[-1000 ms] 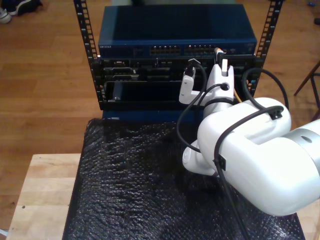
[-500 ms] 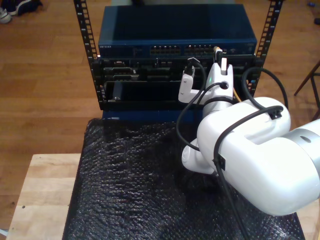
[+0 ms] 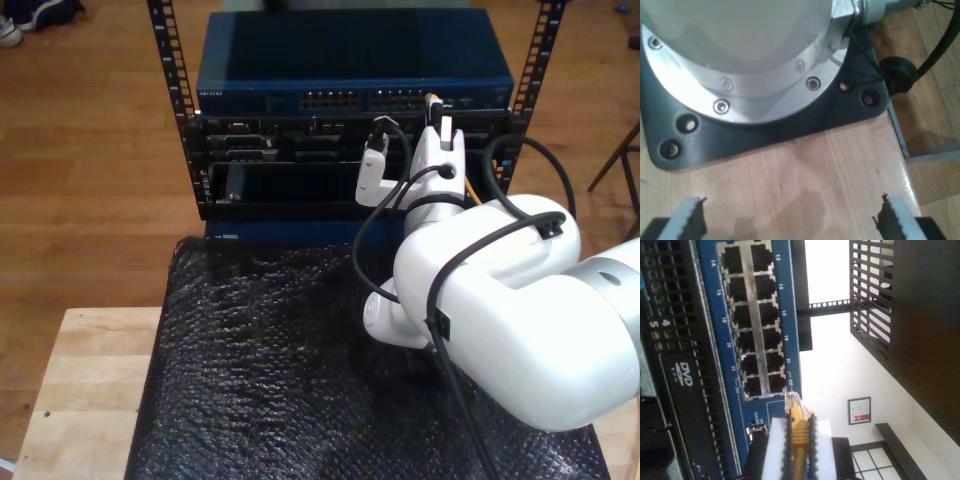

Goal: Grab the cable and plug it in

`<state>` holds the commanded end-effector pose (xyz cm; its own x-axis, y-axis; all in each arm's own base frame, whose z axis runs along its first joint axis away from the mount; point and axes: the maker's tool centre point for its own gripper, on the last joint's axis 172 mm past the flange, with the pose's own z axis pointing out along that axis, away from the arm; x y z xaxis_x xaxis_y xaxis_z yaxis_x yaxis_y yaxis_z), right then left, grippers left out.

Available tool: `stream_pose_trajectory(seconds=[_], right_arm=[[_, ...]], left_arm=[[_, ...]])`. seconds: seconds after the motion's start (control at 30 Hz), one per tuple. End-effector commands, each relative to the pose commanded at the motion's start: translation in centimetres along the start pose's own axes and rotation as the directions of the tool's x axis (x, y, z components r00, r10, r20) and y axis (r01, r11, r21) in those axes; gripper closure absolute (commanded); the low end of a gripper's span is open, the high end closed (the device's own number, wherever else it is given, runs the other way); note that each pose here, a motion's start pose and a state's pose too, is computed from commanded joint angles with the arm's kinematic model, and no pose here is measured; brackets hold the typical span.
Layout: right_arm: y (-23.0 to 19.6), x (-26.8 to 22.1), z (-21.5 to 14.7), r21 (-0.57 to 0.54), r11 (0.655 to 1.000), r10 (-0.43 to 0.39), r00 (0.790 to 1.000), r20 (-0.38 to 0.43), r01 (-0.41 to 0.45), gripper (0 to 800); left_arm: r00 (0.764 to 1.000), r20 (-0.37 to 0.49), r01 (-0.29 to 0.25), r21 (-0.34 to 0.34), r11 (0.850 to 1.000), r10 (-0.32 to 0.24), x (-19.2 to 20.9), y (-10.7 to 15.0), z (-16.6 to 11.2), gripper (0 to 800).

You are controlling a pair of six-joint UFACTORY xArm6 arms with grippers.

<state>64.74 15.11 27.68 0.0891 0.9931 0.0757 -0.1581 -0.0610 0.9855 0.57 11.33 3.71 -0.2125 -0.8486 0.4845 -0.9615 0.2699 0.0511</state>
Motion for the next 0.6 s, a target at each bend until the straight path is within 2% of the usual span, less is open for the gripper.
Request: stream_pose_trajectory(seconds=[0.6], right_arm=[[-0.53,0.29,0.79,-0.009,1.000,0.006,1.000,0.001,-0.006,800]], left_arm=[[1.000,0.002,0.000,0.000,1.000,0.000,-0.02,0.00,-0.03,0]])
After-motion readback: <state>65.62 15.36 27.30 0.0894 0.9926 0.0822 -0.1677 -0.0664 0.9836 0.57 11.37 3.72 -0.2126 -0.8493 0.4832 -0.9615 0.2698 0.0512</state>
